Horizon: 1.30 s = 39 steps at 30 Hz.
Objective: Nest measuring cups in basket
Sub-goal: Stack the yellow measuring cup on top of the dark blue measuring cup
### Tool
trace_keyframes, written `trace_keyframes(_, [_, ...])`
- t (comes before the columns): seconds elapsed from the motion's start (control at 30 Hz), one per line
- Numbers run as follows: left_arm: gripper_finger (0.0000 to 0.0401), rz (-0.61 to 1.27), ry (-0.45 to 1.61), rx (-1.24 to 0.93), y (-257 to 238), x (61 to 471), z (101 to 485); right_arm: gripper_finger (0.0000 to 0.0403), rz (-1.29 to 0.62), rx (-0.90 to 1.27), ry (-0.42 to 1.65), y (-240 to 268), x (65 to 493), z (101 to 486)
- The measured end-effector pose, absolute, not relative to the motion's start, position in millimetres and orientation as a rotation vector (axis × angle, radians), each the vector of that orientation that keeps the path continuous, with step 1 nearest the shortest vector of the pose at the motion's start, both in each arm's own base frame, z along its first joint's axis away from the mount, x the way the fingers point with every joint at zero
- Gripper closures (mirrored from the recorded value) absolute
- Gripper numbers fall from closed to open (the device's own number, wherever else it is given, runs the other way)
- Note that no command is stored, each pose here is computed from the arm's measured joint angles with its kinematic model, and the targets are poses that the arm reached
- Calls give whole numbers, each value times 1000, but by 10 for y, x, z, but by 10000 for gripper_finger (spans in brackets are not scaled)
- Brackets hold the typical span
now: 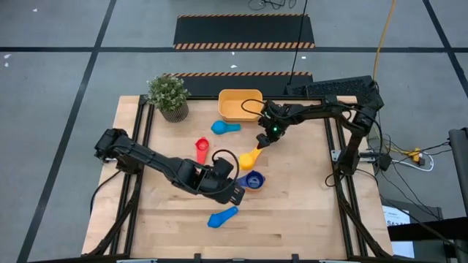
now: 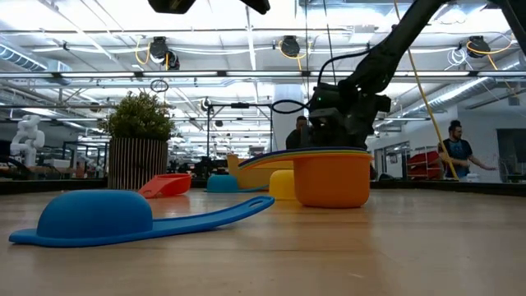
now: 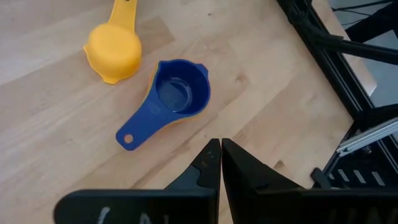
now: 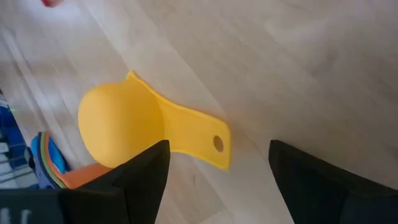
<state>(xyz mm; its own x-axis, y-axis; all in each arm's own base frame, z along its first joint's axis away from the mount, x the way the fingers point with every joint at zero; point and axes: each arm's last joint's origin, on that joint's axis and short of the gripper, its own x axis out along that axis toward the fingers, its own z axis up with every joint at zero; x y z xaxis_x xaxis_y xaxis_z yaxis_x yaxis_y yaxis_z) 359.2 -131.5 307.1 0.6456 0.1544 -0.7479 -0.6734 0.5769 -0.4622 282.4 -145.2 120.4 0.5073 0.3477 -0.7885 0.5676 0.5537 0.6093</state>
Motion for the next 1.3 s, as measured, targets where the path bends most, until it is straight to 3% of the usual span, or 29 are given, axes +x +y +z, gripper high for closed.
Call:
trace_keyframes(0.2, [384, 537, 715, -820, -1306, 3598, 3073, 180, -148, 984, 1073, -1440, 2828, 1226])
trace_keyframes(0.7, [384, 523, 723, -778, -1293, 3603, 3072, 390, -94, 924, 1120, -1172, 2937, 1224])
trace_keyframes(1.0, [384, 519, 726, -768, -1298, 3602, 3069, 401, -91, 896, 1036, -1154, 2938, 1458])
trace_keyframes(1.17, [382, 514, 719, -740, -1292, 3609, 3092, 402, -135, 857, 933, -1102, 2786, 1930])
trace_keyframes(1.3, [353, 424, 623, -556, -1305, 3688, 3226, 402, -193, 867, 858, -996, 2578, 2315])
